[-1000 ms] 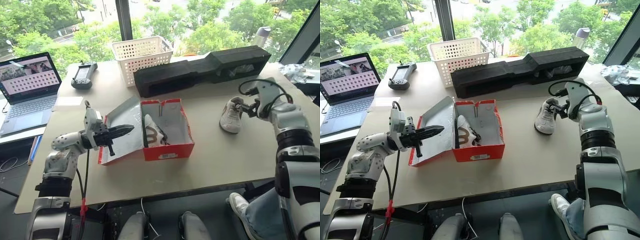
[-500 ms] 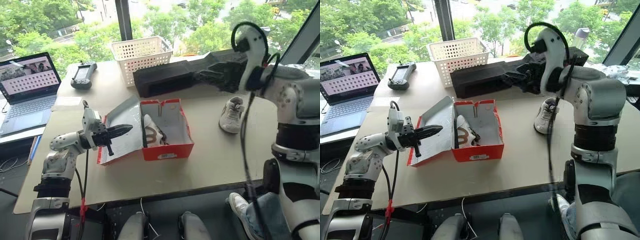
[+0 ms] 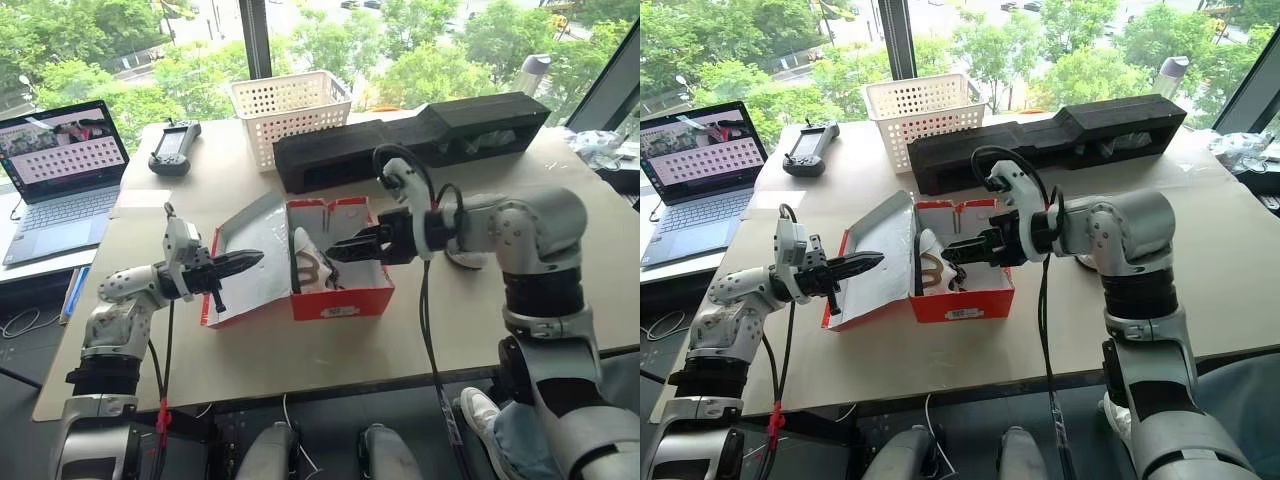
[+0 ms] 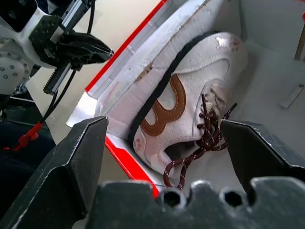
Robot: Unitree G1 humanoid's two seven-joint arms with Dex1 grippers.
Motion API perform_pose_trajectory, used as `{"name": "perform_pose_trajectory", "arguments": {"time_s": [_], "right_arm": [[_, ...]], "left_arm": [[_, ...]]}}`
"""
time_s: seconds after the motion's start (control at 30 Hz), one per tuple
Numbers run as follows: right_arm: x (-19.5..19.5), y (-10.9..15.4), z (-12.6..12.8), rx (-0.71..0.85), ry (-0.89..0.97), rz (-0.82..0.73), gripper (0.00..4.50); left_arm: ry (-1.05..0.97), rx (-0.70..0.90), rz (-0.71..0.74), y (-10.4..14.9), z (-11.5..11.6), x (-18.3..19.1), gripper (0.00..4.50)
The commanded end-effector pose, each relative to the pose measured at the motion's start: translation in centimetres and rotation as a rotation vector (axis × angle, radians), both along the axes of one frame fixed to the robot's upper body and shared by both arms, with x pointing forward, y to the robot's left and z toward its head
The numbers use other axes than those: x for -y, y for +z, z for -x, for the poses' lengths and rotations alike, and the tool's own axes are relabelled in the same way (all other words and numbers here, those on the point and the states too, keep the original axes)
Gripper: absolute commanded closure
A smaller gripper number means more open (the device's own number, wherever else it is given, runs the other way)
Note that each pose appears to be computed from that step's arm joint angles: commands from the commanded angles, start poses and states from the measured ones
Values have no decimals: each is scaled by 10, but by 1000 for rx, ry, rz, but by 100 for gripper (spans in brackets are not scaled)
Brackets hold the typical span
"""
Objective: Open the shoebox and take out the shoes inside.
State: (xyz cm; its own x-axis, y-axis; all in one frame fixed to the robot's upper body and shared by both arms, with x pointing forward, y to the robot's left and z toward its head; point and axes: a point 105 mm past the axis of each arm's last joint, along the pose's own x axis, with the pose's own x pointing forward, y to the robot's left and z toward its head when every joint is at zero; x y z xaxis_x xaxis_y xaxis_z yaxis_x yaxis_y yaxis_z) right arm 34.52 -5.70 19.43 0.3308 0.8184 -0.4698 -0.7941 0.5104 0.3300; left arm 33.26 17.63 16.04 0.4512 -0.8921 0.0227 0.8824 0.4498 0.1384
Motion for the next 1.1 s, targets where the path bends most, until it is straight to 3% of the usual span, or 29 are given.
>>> {"name": "perform_pose_trajectory", "arguments": {"time_s": [0.03,0.37,0.63,0.73,0.97,1.1], "right_arm": [[-15,-1,-14,33,8,-19,5],[-45,-37,-23,-9,72,34,5],[-40,-63,-31,-2,56,124,5],[-38,-62,-34,1,46,119,76],[-41,-53,-32,1,57,86,299],[-42,-40,-31,-6,44,25,299]], "left_arm": [[1,40,-10,7,0,1,450],[9,36,-16,6,1,0,450],[19,41,-18,7,0,-1,450],[21,40,-19,7,0,-2,450],[20,39,-23,7,-1,-1,450],[18,39,-25,7,-1,-1,450]]}}
